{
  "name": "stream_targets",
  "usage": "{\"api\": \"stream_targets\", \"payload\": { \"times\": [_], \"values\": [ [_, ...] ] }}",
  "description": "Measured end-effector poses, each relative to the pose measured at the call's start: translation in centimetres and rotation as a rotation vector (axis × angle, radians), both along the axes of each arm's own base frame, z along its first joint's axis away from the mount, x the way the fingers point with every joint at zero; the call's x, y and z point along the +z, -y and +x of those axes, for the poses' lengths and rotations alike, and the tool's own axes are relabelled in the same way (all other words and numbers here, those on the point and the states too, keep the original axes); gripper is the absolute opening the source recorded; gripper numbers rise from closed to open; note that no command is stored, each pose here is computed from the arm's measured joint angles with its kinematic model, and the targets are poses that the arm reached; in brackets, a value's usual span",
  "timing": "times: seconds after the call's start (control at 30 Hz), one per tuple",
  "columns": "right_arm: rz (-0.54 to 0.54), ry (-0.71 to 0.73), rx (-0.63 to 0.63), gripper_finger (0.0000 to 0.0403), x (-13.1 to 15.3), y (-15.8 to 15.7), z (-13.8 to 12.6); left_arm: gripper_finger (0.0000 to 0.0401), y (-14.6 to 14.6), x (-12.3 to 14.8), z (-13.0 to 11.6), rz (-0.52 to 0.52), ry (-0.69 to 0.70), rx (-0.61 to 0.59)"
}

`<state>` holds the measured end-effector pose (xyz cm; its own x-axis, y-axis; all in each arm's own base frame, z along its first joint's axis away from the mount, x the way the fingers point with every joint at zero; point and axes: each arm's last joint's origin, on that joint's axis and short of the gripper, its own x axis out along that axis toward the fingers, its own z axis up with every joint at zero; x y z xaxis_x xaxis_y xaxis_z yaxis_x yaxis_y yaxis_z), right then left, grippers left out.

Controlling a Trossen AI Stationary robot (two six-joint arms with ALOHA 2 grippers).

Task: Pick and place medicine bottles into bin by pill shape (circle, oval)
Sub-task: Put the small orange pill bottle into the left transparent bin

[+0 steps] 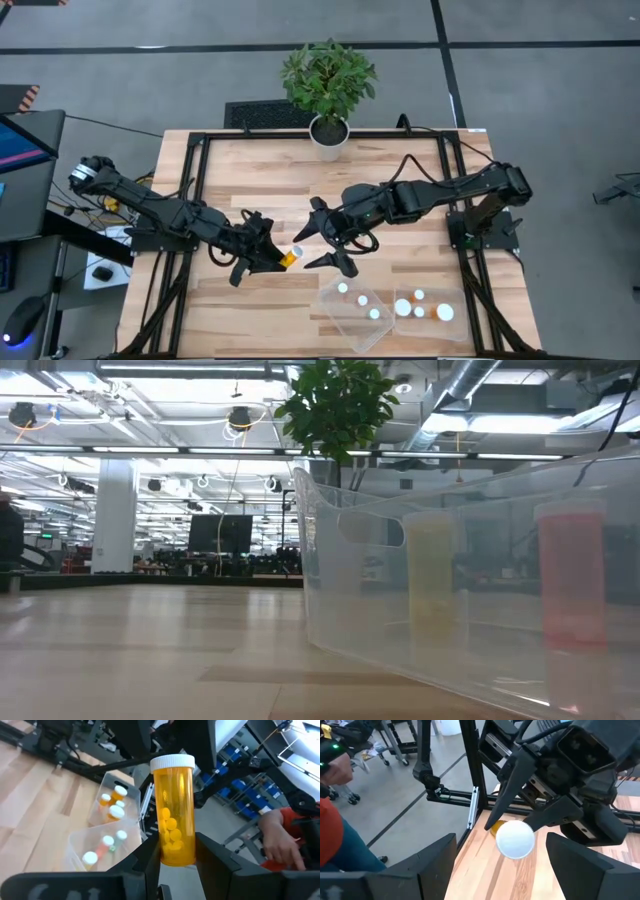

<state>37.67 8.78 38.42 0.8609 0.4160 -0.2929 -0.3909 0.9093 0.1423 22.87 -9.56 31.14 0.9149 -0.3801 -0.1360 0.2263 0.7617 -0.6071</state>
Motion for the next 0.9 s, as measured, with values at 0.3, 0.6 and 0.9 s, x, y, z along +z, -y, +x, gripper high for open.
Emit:
{"api": "stream_targets", "payload": {
  "times": [0.3, 0.6, 0.9],
  "values": [
    [0.004, -0.002, 0.01, 0.0313, -0.01, -0.05, -0.02, 0.0099, -0.41, 0.2, 0.19, -0.052, 0.001, -0.021],
    [0.004, -0.002, 0.019, 0.0304, -0.01, -0.05, -0.03, 0.0099, -0.56, 0.24, 0.25, -0.081, -0.008, -0.039],
    [0.004, 0.011, 0.019, 0.0304, -0.41, 0.38, 0.68, 0.0099, -0.56, 0.23, 0.25, -0.083, -0.011, -0.041]
  ]
}}
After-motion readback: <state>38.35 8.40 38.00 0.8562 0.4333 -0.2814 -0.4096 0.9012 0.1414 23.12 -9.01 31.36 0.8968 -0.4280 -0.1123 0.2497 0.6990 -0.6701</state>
